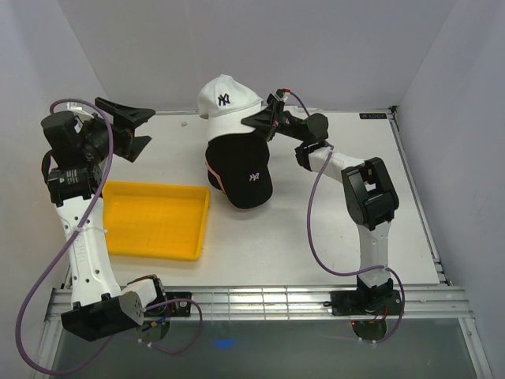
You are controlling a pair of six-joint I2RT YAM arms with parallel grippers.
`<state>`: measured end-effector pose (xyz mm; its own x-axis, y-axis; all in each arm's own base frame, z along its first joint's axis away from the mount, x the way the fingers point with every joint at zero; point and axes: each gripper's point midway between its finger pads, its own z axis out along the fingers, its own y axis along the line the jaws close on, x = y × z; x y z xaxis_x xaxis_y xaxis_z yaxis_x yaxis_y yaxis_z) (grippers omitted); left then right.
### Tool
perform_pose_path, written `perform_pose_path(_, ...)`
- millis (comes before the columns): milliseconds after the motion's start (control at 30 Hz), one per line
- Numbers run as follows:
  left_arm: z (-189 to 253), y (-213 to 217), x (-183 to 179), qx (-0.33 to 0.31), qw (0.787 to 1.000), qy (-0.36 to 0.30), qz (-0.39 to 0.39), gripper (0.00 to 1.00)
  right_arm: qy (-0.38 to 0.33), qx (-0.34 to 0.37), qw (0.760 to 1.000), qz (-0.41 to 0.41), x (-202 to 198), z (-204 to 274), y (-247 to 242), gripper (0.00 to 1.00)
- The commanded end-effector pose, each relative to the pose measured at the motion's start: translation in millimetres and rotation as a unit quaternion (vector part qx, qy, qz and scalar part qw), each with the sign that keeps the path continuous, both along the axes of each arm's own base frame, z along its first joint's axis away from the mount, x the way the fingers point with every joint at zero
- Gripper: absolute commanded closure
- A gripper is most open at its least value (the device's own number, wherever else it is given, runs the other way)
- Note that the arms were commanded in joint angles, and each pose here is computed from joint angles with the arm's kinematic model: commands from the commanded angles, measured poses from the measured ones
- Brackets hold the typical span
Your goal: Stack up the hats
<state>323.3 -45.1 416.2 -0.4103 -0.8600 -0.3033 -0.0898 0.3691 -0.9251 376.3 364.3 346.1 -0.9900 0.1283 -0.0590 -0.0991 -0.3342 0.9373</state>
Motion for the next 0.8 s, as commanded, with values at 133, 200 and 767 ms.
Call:
perform_pose_path(133,16,-3,-4,0.014,0.999,-0.028,-0.006,0.07,-0.121,0.130,0.980,0.090,-85,73,-42,0.92)
perform_pose_path(200,18,-3,-4,0.014,0.999,-0.030,-0.006,0.07,-0.127,0.136,0.979,0.088,-91,75,-46,0.92)
perform_pose_path(767,16,-5,-6,0.014,0.999,-0.029,-0.010,0.07,-0.148,0.118,0.978,0.089,-120,74,-53,0.92)
